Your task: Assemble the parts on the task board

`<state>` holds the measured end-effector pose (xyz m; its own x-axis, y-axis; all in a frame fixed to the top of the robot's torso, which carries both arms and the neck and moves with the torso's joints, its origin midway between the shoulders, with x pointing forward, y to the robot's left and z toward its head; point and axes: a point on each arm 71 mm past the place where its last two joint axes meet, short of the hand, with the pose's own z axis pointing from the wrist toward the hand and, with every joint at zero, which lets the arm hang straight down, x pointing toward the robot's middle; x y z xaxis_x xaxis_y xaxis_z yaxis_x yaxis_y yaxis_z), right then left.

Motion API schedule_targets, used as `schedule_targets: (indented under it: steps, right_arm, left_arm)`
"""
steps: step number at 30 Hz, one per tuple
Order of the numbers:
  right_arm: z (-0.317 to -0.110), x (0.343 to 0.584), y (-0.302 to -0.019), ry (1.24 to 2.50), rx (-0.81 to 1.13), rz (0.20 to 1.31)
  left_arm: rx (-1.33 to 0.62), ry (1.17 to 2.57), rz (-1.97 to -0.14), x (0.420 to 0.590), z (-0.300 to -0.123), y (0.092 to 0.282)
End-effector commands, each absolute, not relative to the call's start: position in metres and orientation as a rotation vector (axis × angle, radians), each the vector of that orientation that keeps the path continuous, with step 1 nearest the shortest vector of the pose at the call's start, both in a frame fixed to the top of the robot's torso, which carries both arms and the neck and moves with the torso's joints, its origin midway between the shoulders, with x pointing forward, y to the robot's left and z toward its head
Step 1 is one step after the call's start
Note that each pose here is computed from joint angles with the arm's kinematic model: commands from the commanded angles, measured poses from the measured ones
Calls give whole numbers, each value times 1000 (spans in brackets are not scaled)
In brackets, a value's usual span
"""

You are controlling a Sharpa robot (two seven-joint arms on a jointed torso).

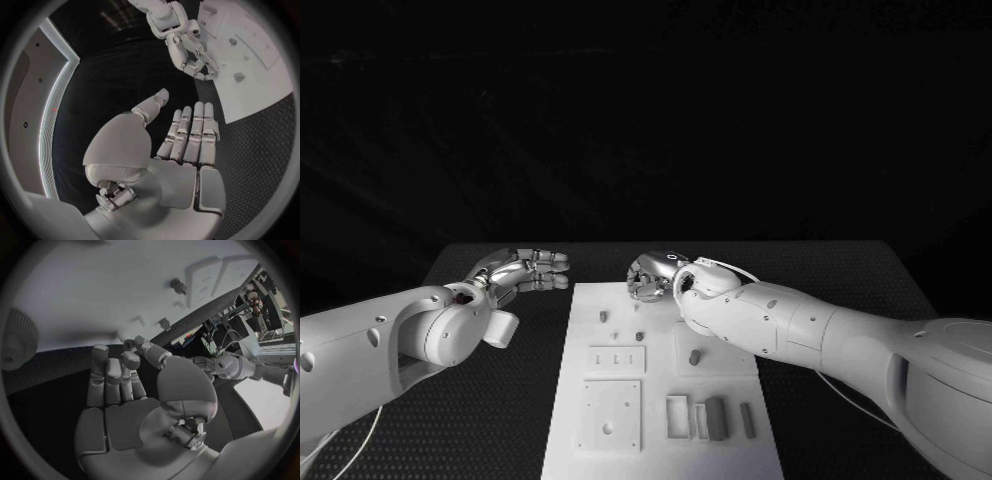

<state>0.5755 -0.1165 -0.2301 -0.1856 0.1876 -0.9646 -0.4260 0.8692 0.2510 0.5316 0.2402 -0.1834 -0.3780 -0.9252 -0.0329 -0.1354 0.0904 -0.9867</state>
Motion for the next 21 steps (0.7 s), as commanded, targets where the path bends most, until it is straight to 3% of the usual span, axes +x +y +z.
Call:
schedule_targets:
  steps: [1,21]
  right_arm:
    - [-231,575,-116,1680,-193,550]
    - [-233,575,-120,1697,-188,545]
  left_arm:
    - [-1054,1642,-1384,531,-183,237]
    - [-1055,1643,-1384,531,-183,238]
